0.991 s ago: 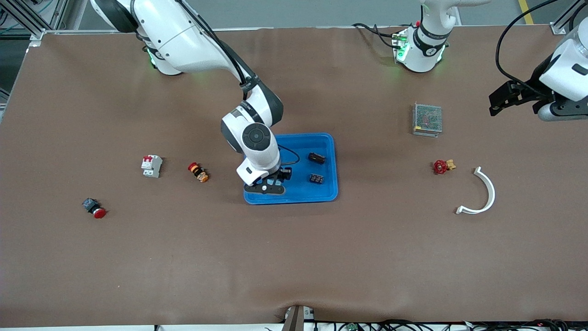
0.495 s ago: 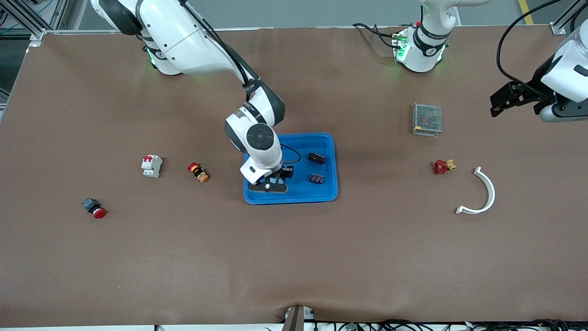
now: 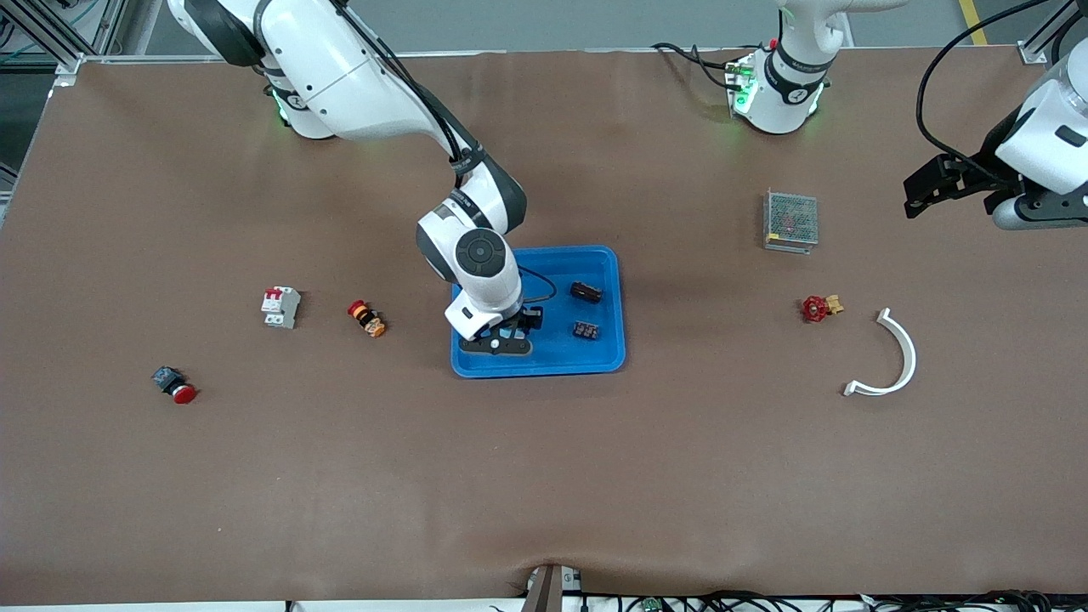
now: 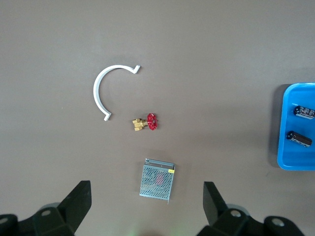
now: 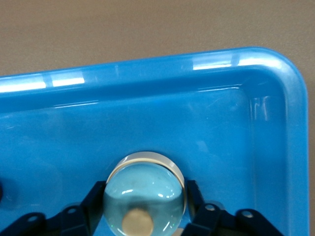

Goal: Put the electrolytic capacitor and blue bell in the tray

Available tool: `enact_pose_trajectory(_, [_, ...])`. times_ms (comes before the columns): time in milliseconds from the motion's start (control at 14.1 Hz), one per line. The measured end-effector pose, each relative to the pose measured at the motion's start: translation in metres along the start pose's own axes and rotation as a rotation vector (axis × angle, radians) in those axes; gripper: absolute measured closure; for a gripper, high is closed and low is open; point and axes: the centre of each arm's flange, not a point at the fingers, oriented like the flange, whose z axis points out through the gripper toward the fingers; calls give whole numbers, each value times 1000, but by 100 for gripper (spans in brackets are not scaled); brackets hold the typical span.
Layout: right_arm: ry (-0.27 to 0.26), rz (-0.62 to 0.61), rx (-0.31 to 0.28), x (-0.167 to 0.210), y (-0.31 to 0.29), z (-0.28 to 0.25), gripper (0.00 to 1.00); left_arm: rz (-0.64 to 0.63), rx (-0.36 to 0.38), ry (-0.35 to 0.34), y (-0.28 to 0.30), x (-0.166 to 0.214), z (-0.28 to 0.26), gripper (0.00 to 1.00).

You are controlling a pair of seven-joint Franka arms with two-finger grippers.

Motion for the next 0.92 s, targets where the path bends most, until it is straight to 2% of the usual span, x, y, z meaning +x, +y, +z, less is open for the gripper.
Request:
enact_pose_trajectory(142, [5, 2, 1, 3, 2, -1, 1, 0, 0, -3, 0, 0, 0, 0])
enact_pose_trajectory(354, [11, 1, 5, 5, 0, -8, 0, 1, 0, -3, 0, 0, 0, 0])
enact_pose_trajectory(495, [-6, -14, -16, 6, 0, -25, 0, 3, 0, -4, 1, 0, 1, 0])
enact_pose_trajectory(637, [-27, -39, -44, 6, 1, -66, 0, 5, 1, -5, 2, 0, 1, 0])
enact_pose_trajectory(920, [-53, -88, -84, -1, 22, -184, 0, 6, -8, -9, 4, 0, 3, 0])
